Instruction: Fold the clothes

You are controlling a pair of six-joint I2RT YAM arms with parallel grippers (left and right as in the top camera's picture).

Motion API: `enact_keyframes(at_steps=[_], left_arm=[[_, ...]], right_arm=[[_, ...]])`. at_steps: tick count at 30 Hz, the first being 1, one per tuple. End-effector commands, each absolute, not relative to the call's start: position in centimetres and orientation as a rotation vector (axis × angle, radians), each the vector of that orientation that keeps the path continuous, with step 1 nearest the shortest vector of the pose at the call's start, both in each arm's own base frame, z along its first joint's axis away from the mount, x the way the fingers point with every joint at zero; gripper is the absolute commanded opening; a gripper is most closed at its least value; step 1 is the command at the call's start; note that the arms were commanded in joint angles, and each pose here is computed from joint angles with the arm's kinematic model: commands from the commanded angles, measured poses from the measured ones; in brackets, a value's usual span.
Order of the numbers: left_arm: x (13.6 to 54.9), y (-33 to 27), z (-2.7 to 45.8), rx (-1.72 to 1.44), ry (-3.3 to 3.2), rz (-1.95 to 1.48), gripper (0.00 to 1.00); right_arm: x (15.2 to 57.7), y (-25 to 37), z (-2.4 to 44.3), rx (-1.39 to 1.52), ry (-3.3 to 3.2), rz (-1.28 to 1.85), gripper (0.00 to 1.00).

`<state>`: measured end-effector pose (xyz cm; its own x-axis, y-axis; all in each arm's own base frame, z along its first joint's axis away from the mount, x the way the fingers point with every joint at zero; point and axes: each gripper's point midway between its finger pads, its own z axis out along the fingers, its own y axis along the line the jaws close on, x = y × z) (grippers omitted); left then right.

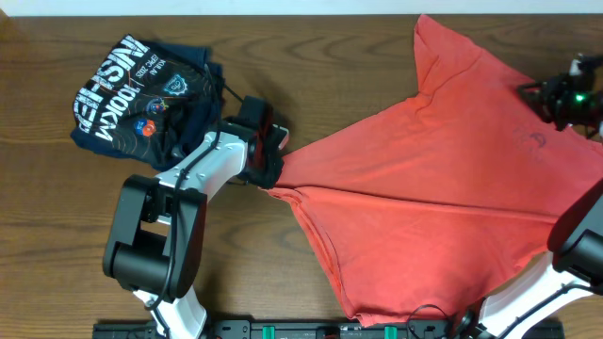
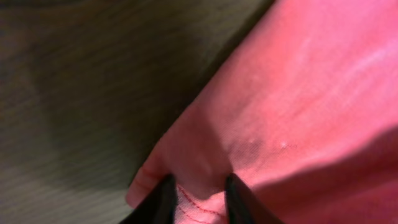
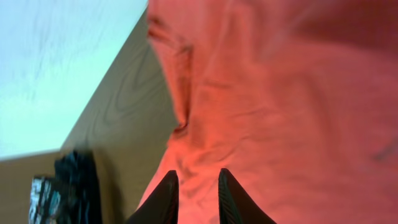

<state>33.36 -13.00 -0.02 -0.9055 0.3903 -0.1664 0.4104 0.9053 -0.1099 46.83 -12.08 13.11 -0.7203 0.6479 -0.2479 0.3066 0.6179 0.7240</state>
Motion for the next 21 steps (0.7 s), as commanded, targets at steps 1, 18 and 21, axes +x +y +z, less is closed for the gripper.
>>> enact_keyframes(at_steps=[1, 18, 21], left_arm=[[32.1, -11.7, -1.4, 0.576, 3.021, -0.12, 0.19], [24.8, -7.2, -1.0, 0.292, 3.363, 0.156, 0.33], [25.7, -7.5, 1.0, 0.285, 3.304, 0.13, 0.46]], right_arm=[[47.3, -8.3, 15.9, 0.569, 2.347, 0.972, 0.21], [49.3, 0.5, 2.3, 0.812, 2.612, 0.465, 0.13], [50.4, 3.6, -1.7, 0.842, 2.62, 0.51, 0.06]])
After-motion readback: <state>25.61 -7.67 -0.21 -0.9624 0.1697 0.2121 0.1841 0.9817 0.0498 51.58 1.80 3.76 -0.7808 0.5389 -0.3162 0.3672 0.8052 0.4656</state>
